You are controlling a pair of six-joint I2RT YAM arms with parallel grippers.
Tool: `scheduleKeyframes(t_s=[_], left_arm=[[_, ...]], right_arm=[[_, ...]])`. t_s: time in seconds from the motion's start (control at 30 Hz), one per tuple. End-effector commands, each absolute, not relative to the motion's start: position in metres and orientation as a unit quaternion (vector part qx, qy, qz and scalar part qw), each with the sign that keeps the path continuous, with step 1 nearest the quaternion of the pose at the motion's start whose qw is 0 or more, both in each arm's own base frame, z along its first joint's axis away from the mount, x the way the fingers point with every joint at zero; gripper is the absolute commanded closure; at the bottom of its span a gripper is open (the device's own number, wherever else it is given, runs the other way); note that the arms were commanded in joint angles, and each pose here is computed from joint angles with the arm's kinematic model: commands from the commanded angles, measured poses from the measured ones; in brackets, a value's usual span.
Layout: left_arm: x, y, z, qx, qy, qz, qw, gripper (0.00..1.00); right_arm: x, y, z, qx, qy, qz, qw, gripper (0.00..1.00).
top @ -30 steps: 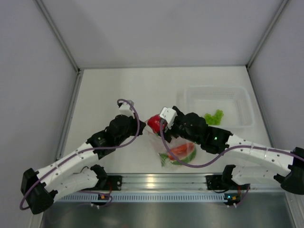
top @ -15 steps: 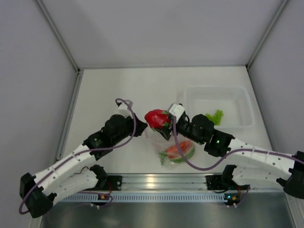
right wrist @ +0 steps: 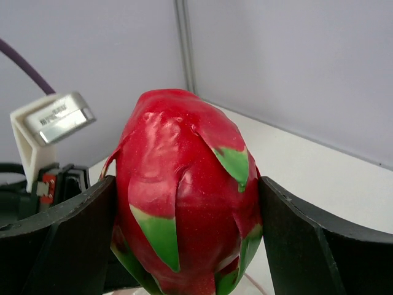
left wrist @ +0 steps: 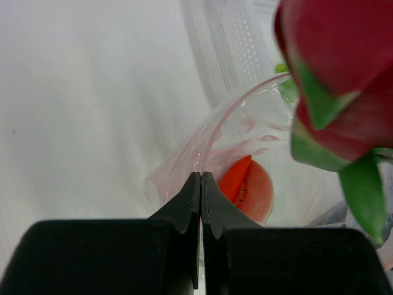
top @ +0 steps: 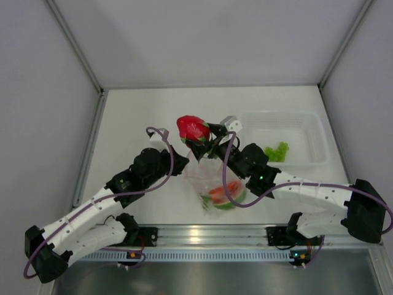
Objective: Open the zip-top bag and remove the fake food
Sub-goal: Place the fake fruit in the bin.
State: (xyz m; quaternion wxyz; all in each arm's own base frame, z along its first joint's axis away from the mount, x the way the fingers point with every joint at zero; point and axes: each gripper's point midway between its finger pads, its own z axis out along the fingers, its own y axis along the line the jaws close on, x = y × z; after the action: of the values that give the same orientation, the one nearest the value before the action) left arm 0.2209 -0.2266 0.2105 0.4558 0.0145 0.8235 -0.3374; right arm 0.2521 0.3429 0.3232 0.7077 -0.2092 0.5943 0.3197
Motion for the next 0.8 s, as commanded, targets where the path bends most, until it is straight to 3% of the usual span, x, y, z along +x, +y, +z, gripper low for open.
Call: scheduleKeyframes(t_s=[0.0,0.27,0.5,0.77], left_arm=[[0.241,-0.210,0.226,-0.042,0.820,-0.298,0.486,1.00],[0.261,-0.176,0.228,-0.114,0.825,-0.213,0.511,1.00],[0.271,-0.166,0.240,-0.124,0.824,-0.191,0.519,1.00],[0.279,-0.155,0.258,-0.129,0.818,-0.189,0.528,1.00]], right_arm=[[0.249,0.313,0.459,-0.067,0.462,0.407,0.785,1.00],[0.283,0.281,0.491,-0.069,0.568,0.330,0.751,1.00],[0.326,0.177,0.442,-0.015,0.686,0.190,0.703,1.00],[0.359,0.077,0.344,0.060,0.786,0.103,0.607,1.00]])
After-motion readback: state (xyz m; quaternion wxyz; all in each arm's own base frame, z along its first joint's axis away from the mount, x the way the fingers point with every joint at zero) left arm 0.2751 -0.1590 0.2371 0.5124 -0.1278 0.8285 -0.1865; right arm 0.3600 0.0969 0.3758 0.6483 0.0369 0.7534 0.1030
